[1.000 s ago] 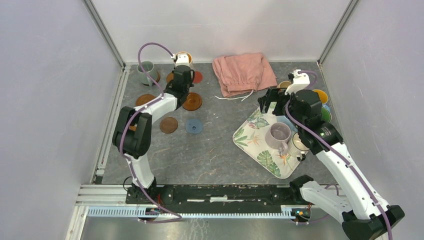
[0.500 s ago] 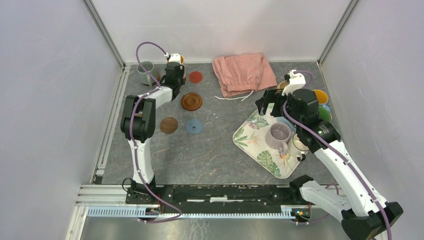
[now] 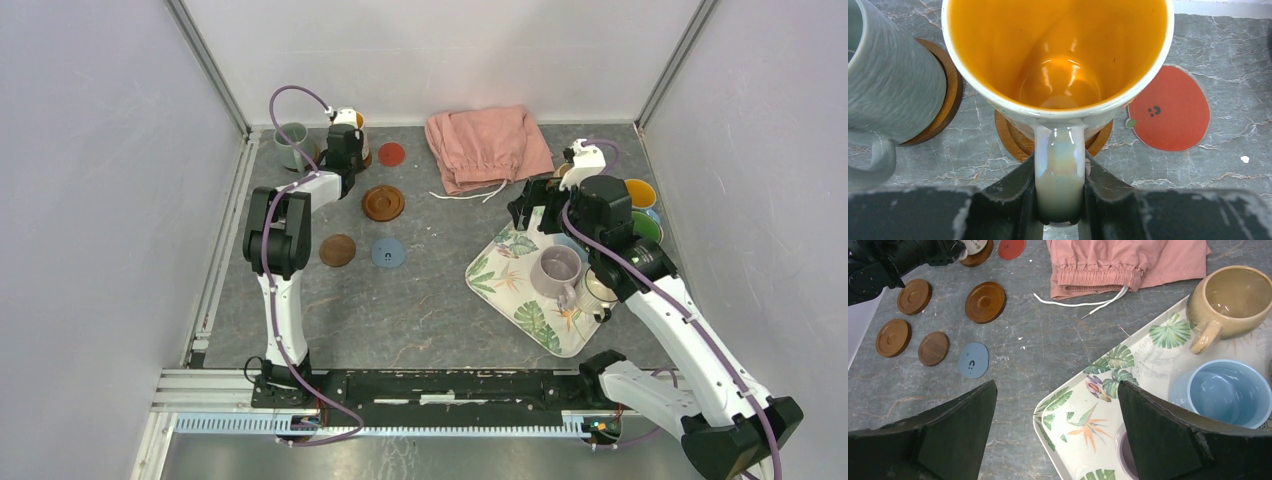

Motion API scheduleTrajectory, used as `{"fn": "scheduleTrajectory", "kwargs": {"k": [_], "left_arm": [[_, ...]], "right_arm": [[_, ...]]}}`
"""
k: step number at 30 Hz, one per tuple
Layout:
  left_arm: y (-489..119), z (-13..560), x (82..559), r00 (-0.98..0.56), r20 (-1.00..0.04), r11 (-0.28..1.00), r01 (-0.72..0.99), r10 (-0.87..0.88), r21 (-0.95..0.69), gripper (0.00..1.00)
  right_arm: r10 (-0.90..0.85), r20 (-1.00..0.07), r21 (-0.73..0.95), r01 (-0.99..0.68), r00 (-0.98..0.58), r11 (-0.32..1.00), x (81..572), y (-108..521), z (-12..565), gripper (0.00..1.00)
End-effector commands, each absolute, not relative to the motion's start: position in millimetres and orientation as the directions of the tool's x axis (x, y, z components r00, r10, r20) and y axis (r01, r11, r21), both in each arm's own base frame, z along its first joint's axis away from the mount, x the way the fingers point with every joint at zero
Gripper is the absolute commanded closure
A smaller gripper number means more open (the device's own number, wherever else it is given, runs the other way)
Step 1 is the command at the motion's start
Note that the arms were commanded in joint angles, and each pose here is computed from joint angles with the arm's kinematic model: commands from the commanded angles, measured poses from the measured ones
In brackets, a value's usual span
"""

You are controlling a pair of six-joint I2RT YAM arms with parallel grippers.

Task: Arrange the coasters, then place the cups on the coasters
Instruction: Place the cup on the coaster.

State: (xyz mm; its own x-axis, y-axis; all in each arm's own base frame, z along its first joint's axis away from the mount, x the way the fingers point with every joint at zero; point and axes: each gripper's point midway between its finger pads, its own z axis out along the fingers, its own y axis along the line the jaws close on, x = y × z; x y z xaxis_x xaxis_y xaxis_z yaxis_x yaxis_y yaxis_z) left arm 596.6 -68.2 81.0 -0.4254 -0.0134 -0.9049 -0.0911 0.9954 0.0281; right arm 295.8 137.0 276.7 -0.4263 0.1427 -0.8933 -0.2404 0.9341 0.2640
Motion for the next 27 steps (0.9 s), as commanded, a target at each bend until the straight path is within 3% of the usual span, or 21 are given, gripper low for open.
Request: {"fn": "scheduleTrajectory", "kwargs": {"k": [1, 27], "left_arm": [[-69, 154, 627, -0.2, -0.979, 0.995, -0.098, -0.045, -0.026, 0.98], [-47, 137, 609, -0.258, -0.962, 0.987, -0.153, -0.092, -0.054, 0.98]], "right_arm": [[0.164, -0.905, 0.281, -0.263, -0.392, 0.923, 299, 141, 296, 0.02], [0.177, -0.894, 0.307, -0.276, -0.411, 0.911, 294, 145, 294, 0.02]]}}
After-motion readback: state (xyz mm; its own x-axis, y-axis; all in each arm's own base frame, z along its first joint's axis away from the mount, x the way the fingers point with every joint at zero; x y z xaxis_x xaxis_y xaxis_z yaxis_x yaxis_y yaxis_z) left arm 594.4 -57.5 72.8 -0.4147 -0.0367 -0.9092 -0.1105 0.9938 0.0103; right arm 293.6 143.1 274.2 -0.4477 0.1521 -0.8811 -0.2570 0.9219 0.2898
